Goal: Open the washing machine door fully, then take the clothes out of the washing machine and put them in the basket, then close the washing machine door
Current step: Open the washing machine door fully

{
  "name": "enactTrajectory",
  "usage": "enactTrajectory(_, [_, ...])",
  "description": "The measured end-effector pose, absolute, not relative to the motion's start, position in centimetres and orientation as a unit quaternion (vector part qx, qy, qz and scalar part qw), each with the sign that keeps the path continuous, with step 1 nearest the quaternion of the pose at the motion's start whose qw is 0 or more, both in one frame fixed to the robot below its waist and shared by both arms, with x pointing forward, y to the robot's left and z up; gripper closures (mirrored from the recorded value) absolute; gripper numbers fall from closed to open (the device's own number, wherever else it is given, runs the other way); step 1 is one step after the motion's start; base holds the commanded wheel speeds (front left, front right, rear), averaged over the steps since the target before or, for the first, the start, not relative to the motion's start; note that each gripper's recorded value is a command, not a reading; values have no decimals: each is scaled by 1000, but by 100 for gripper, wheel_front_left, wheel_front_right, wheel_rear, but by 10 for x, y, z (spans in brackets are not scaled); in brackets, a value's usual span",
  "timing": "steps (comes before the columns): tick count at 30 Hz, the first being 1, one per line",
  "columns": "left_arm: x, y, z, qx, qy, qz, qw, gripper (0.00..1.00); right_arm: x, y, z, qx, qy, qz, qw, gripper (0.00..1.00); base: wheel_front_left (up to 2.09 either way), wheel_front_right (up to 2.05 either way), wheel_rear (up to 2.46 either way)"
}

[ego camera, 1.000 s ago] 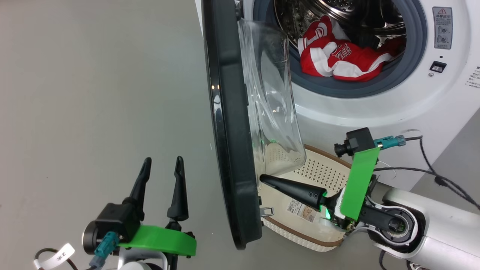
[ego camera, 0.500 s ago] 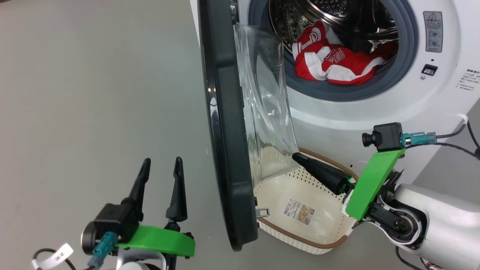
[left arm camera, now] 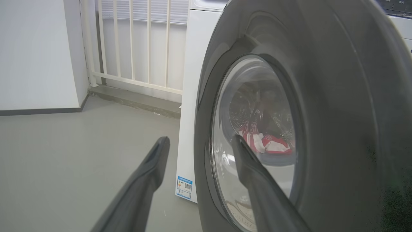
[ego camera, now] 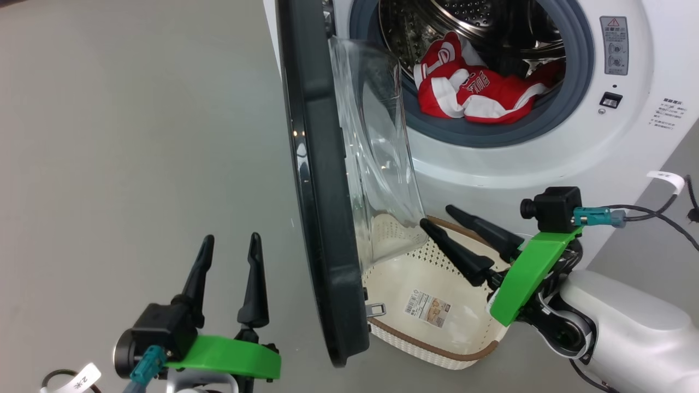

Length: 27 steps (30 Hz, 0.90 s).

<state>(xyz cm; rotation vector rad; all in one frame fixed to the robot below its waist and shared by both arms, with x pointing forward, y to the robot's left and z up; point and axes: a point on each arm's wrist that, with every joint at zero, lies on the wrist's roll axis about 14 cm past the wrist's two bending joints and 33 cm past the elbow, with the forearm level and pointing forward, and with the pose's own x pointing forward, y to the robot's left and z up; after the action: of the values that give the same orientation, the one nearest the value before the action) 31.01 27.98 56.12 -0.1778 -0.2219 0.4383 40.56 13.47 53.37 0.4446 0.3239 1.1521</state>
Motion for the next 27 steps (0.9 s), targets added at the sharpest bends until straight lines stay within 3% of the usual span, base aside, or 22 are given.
enactTrajectory(16, [312,276,561,-85,-110,209,968,0,413,92,524,154,16,442,884,0,0,0,0])
enactTrajectory(27, [310,274,557,-85,-107,209,968,0,395,60,520,124,-1,366,922,0,0,0,0])
